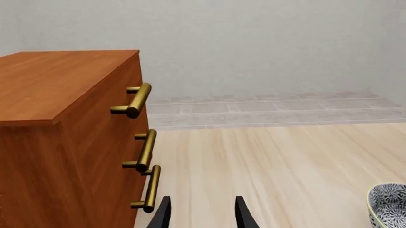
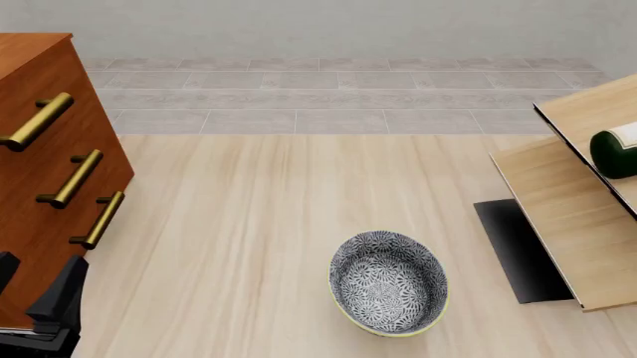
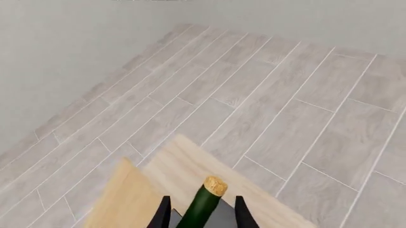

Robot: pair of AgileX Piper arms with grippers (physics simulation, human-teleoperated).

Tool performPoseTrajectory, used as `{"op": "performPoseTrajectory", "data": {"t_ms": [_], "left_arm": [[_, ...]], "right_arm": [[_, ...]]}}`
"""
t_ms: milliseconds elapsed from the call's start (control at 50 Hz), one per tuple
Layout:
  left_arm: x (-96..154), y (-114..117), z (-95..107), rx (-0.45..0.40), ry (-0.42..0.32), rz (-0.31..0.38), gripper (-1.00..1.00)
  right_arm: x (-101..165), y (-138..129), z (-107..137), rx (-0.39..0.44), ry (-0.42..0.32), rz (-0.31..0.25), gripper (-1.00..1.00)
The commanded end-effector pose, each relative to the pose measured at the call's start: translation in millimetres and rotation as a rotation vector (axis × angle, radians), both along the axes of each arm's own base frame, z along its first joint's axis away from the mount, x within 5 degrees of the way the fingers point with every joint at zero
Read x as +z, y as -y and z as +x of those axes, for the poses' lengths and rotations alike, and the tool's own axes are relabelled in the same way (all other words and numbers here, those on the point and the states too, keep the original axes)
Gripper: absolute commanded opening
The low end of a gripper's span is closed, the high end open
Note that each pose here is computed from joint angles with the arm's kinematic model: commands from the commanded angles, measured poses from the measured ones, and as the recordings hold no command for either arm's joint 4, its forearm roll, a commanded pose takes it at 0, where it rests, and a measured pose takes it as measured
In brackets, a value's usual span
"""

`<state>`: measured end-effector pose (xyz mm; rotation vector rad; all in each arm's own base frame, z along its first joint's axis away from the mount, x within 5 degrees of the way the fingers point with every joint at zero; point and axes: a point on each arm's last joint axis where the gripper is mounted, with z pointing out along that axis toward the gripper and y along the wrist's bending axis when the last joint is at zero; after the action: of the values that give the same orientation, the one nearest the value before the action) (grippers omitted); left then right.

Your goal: Put the wine bottle on the wine rack.

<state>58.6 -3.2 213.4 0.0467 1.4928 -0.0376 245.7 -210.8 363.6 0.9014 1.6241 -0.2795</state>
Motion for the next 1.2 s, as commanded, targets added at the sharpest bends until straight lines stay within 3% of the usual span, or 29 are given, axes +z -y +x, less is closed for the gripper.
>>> {"op": "performPoseTrajectory", "data": {"t_ms": [20,780,1200], "left_arm": [[0,0,0,-0.001,0.000,-0.003,1.00],[1,1,2,-0.009,0.002,-0.003,1.00],[3,0,3,-0.004,0.017,-0.001,1.00]], "right_arm": [[9,0,-5,-0.006,-0.001,-0.023,1.00],[57,-19,-25,-0.008,0.070,-0.070,1.00],[88,-45,-47,0.026,0.083,-0.148,1.00]]}}
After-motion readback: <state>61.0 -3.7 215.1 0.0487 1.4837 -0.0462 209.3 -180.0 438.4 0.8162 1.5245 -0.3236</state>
